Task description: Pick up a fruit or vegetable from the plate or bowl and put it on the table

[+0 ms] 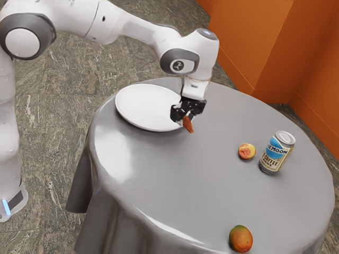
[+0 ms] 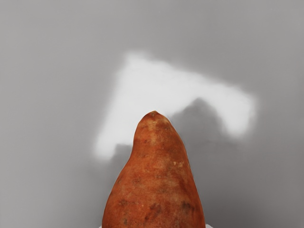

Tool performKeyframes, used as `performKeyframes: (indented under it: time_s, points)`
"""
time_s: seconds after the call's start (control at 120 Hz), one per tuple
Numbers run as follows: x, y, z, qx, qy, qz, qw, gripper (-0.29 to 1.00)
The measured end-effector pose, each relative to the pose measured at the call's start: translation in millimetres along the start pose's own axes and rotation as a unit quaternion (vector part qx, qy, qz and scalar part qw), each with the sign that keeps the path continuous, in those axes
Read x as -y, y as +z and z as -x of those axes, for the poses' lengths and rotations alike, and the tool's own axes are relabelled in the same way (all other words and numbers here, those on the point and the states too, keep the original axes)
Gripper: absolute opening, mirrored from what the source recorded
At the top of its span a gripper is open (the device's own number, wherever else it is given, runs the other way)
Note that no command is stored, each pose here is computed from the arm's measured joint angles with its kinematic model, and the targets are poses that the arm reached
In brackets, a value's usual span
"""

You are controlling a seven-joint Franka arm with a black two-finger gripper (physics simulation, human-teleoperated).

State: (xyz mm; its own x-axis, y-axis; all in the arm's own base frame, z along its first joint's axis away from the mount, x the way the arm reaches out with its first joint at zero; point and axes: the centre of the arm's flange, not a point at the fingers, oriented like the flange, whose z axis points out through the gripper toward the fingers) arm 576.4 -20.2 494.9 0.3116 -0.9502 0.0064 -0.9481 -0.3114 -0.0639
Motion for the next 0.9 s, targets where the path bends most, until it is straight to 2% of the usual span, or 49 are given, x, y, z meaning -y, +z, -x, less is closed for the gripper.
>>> performKeyframes:
  time_s: [0.108, 0.433, 0.667, 0.775, 0.9]
  points:
    - [-5.0, -2.3, -17.6, -0.002, 0.016, -0.001, 1.000, 0.18]
    - [1.1, -6.2, -10.4, -0.003, 0.008, -0.005, 1.000, 0.18]
    - [-6.0, -7.6, -28.0, -0.004, 0.025, -0.006, 1.000, 0.18]
    - [-10.6, -6.9, -38.1, -0.004, 0.035, -0.004, 0.999, 0.45]
    - [-13.1, -9.0, -43.6, -0.006, 0.038, -0.007, 0.999, 0.60]
